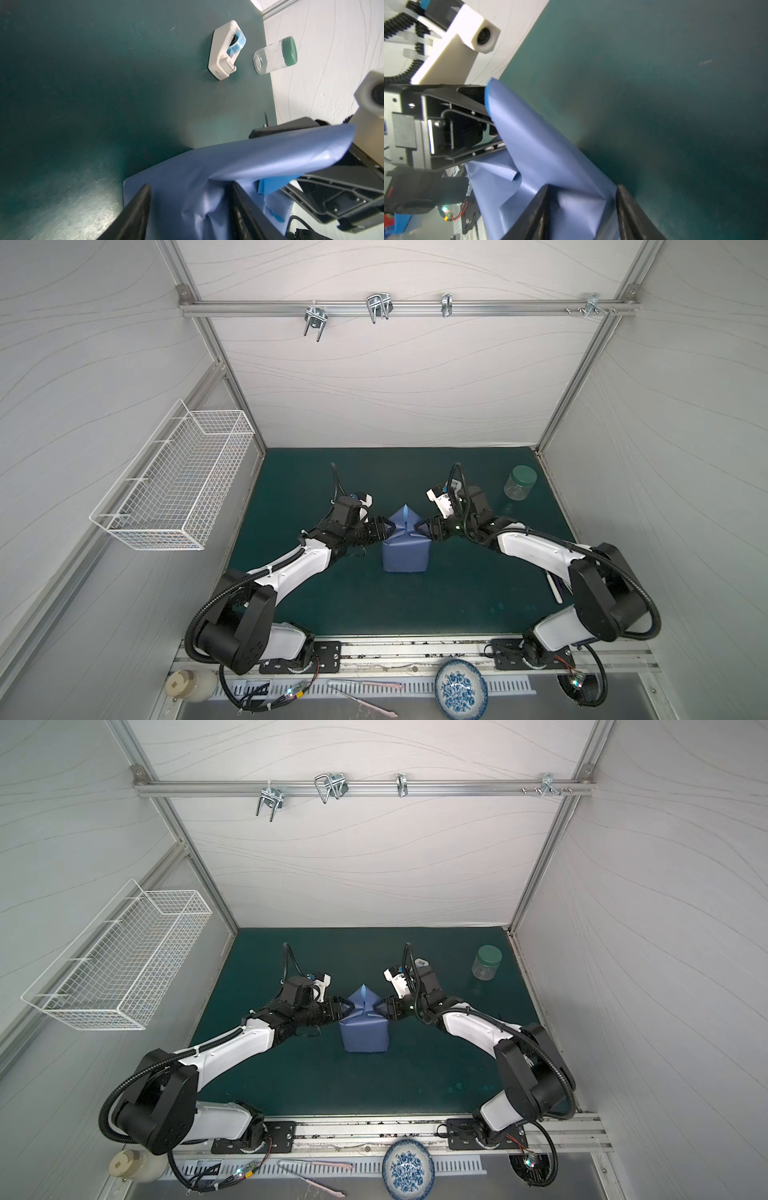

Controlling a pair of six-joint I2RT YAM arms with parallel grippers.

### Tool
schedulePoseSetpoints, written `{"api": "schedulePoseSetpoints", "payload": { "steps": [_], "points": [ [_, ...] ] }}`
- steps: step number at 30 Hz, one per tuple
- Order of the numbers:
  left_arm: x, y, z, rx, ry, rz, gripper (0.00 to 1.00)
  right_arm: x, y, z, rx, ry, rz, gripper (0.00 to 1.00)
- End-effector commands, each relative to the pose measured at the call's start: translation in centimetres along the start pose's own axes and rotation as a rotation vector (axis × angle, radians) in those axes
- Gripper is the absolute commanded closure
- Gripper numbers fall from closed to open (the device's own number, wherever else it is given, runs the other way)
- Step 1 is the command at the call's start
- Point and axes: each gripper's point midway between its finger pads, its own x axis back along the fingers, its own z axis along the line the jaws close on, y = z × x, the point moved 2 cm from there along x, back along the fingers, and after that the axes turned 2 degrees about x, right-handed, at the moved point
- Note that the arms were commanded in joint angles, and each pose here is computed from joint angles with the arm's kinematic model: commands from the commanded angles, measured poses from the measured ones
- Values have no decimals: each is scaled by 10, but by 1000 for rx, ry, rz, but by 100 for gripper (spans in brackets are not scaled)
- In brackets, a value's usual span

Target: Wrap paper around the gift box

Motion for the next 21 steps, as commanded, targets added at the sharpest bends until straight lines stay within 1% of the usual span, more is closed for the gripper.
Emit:
{"api": "schedulePoseSetpoints", "payload": {
  "steps": [1, 4, 6, 9, 11, 13, 15, 17, 18, 19, 21],
  "points": [
    [1, -14, 11, -23, 53, 53, 38, -6, 8, 9, 129, 109, -1, 50],
    [1, -13, 10, -28, 50, 52, 38, -6, 17, 17, 178, 170, -16, 55],
    [2, -11, 8, -31, 49, 49, 38, -7, 19, 21, 200, 207, -4, 59],
    [4, -9, 6, -38, 45, 44, 38, -8, 19, 27, 216, 259, 7, 60],
    [5, -9, 5, -44, 46, 44, 38, -8, 20, 31, 227, 291, 12, 60],
    [5, -9, 5, -45, 48, 43, 38, -9, 21, 34, 243, 313, 21, 56],
    [5, -10, 6, -46, 51, 48, 38, -11, 23, 33, 263, 320, 38, 50],
    [5, -10, 6, -47, 52, 49, 38, -13, 24, 30, 277, 304, 64, 48],
    [4, -11, 7, -46, 55, 55, 38, -14, 23, 28, 315, 298, 75, 48],
    [4, -12, 8, -47, 55, 55, 38, -15, 23, 26, 325, 292, 87, 48],
    [5, -11, 8, -46, 58, 52, 38, -16, 22, 24, 336, 289, 106, 51]
  ]
}}
